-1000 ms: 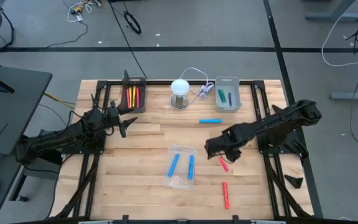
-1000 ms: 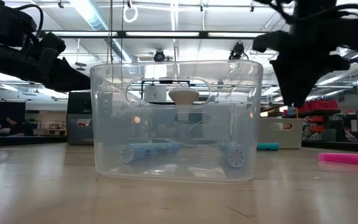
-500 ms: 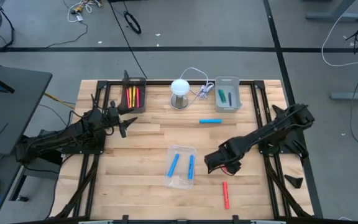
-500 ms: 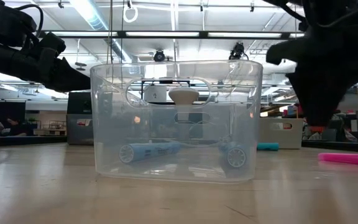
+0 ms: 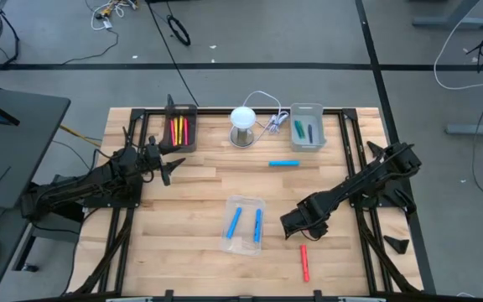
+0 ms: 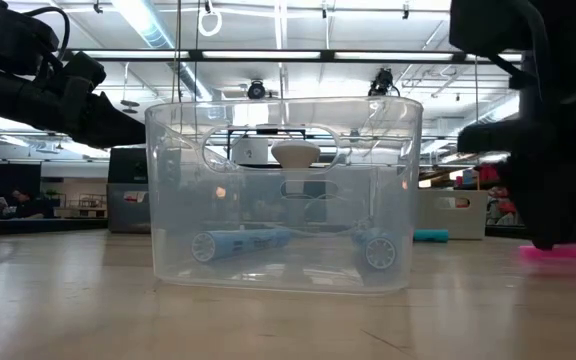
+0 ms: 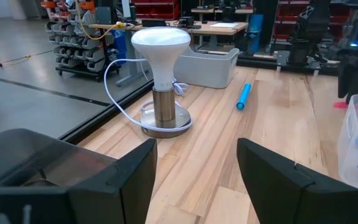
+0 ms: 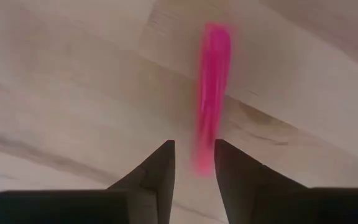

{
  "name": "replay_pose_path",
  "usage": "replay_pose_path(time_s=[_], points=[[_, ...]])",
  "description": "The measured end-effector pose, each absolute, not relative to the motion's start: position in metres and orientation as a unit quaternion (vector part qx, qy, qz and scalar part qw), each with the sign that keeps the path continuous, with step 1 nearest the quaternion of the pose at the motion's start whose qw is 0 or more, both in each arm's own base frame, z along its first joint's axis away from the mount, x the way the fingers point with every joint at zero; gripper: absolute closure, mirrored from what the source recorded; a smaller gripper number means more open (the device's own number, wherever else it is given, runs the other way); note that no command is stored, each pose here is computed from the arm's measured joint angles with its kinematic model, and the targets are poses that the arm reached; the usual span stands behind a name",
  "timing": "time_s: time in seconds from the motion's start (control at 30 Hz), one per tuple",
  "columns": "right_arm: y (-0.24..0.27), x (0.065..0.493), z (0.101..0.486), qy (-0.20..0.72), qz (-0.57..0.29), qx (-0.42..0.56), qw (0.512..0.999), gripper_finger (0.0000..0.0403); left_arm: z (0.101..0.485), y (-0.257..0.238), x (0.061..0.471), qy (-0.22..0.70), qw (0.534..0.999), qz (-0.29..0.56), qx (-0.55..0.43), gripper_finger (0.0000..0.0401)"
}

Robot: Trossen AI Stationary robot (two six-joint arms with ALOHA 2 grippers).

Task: Pick & Place Markers
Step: Put the pink pen into the gray bin

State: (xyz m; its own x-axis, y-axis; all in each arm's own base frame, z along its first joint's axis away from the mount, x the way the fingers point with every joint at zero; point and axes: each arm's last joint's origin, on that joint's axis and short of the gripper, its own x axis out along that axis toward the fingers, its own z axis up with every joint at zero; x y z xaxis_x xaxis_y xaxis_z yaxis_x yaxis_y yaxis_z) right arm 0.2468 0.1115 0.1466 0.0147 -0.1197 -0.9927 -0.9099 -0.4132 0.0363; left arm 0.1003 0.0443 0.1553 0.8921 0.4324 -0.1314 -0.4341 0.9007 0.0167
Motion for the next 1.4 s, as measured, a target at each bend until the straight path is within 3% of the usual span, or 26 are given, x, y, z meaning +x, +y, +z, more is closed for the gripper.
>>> replay_pose_path(time_s=[0.77,1.17,1.4], points=[[0.1166,0.2473,0.1394,0.38,0.578,-0.61,0.386,0.0291,0.1552,0.0443,0.1003,0.066,0.973,0.223,-0.007,0.0172],[0.1175,0.2486,0.1402,0.381,0.575,-0.595,0.412,0.0382,0.1553,0.0442,0.1003,0.066,0.973,0.223,-0.007,0.0172],[0.1125,0.2495,0.1419,0.433,0.545,-0.543,0.469,0.0387,0.1552,0.0442,0.1003,0.066,0.973,0.223,-0.007,0.0172]])
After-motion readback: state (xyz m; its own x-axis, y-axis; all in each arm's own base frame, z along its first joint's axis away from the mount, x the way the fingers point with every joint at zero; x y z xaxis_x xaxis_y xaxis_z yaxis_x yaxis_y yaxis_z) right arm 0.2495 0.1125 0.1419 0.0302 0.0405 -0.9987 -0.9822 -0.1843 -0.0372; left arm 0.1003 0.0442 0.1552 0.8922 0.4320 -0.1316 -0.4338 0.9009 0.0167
